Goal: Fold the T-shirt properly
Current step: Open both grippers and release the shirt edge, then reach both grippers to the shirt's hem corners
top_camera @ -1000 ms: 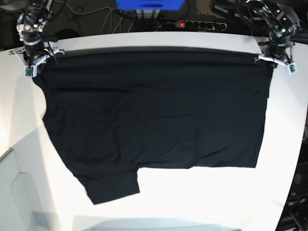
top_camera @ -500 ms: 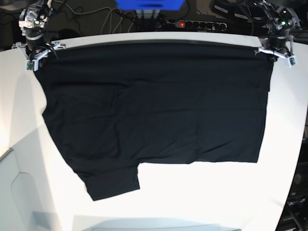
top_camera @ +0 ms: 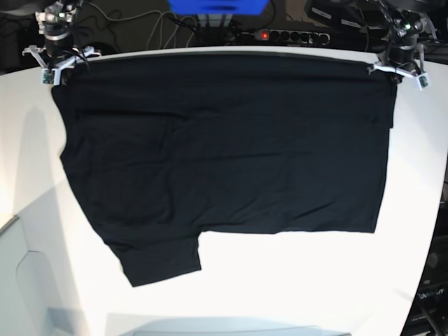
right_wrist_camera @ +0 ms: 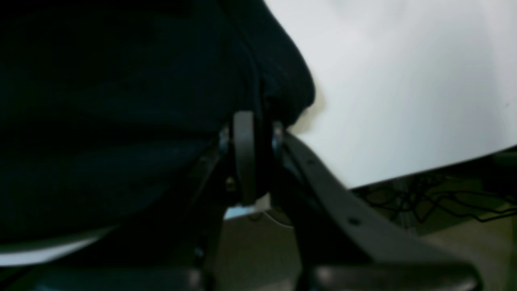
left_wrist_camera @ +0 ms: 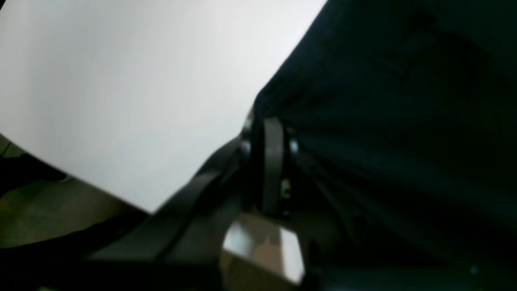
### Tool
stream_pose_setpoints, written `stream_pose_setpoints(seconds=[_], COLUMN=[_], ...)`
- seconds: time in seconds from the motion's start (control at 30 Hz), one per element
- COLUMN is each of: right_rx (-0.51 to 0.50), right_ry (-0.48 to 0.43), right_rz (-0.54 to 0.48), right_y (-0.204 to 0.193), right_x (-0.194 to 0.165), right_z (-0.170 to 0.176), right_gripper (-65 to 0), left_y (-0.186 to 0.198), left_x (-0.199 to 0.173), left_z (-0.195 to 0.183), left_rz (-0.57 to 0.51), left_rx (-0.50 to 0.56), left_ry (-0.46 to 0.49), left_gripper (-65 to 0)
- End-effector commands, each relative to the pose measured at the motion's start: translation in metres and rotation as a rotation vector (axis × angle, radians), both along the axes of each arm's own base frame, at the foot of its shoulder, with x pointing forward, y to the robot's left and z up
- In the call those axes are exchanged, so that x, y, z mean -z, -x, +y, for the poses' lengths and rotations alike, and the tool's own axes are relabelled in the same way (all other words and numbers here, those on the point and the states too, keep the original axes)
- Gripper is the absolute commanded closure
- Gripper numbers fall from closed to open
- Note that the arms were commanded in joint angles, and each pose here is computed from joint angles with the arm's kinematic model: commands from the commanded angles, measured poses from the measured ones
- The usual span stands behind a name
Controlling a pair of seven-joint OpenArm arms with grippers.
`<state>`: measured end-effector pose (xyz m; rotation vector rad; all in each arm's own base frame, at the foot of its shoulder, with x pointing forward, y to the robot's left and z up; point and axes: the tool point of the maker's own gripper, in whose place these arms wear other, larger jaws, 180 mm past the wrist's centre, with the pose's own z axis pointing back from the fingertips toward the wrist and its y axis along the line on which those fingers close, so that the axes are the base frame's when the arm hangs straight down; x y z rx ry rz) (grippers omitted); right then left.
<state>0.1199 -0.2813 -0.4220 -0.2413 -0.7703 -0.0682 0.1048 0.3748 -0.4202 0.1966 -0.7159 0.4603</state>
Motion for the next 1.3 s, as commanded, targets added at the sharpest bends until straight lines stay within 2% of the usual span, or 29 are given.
stream_pose_setpoints(seconds=[0.0, 0.43, 0.53, 0.7, 0.8, 0.9, 1.03, 1.1, 1.27], right_rx=[-0.002, -0.002, -0.008, -0.02, -0.026, -0.026, -0.025, -0.025, 0.008], right_ry=[0.015, 0.017, 0.024, 0.038, 0.045, 0.045, 0.047, 0.047, 0.056], right_rz=[0.009, -0.035, -0.048, -0.088, -0.103, -0.104, -0.105, -0.107, -0.144], right_y=[0.004, -0.013, -0.016, -0.025, -0.029, -0.029, -0.029, -0.03, -0.039], right_x=[-0.001, -0.006, -0.011, -0.026, -0.031, -0.032, -0.032, -0.033, -0.04], right_z=[-0.003, -0.005, -0.005, -0.002, -0.002, -0.002, -0.002, -0.002, -0.01], right_gripper=[0.0, 0.0, -7.5, -24.7, -28.9, -29.2, -29.2, -29.4, -29.4], left_y=[0.023, 0.021, 0.019, 0.013, 0.013, 0.012, 0.011, 0.011, 0.011], left_x=[0.011, 0.011, 0.011, 0.012, 0.012, 0.012, 0.011, 0.01, -0.01], left_z=[0.001, 0.001, -0.001, -0.021, -0.023, -0.022, -0.022, -0.022, -0.008], left_rz=[0.113, 0.112, 0.109, 0.105, 0.104, 0.104, 0.097, 0.095, 0.058], left_rx=[-0.006, 0.0, 0.022, 0.165, 0.174, 0.18, 0.178, 0.179, 0.143], left_ry=[0.004, 0.001, 0.005, 0.042, 0.046, 0.044, 0.042, 0.04, -0.016], left_gripper=[0.0, -0.1, -0.2, -0.2, -0.5, -9.8, -35.0, -43.0, -44.2])
